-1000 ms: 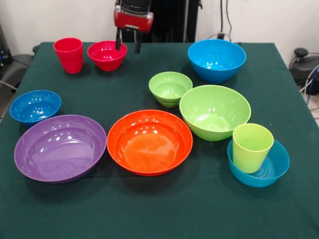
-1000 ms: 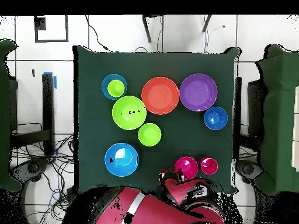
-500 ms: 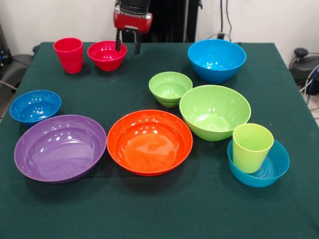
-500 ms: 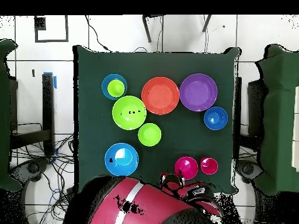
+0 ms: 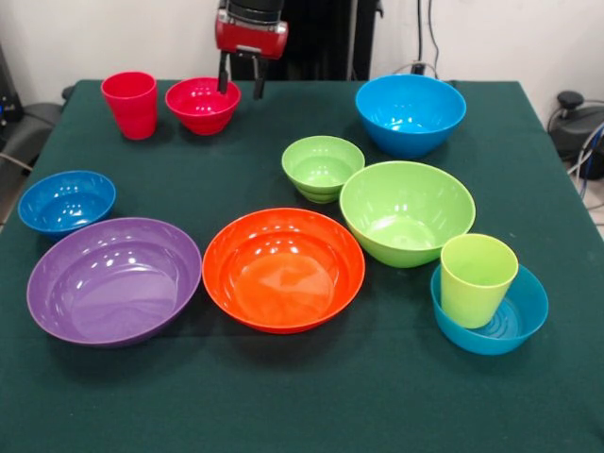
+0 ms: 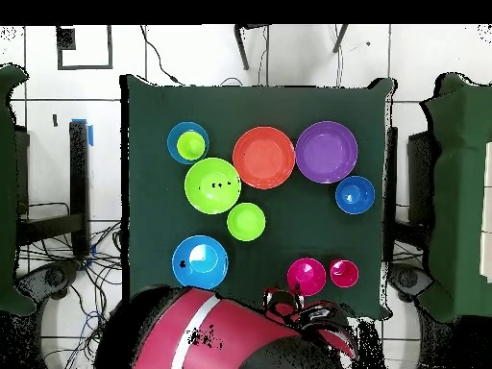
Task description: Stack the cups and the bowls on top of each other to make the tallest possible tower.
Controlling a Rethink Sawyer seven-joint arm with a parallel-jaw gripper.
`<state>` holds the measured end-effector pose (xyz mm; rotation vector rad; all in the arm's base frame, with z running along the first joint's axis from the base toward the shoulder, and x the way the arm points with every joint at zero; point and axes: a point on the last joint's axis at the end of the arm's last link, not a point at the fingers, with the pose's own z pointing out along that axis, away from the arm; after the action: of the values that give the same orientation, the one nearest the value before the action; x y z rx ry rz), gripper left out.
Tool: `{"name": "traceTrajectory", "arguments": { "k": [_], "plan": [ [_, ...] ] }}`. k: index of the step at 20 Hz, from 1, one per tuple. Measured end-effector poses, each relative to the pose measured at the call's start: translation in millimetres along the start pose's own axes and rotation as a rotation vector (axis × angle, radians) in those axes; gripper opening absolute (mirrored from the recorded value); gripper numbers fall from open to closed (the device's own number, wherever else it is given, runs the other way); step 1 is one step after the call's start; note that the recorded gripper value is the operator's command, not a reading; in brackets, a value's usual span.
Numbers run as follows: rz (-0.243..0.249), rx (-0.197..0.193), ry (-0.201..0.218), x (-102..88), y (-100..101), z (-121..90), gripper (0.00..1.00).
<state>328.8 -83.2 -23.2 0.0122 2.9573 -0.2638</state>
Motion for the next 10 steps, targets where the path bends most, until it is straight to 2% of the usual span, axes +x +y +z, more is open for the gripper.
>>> {"name": "traceTrajectory", "arguments": {
  "k": [6, 10],
  "plan": [
    [0.000, 0.000, -0.002, -0.7, -0.8, 1.7, 1.00],
    [0.002, -0.004, -0.018, -4.5, -2.2, 2.9, 1.00]
  ]
}}
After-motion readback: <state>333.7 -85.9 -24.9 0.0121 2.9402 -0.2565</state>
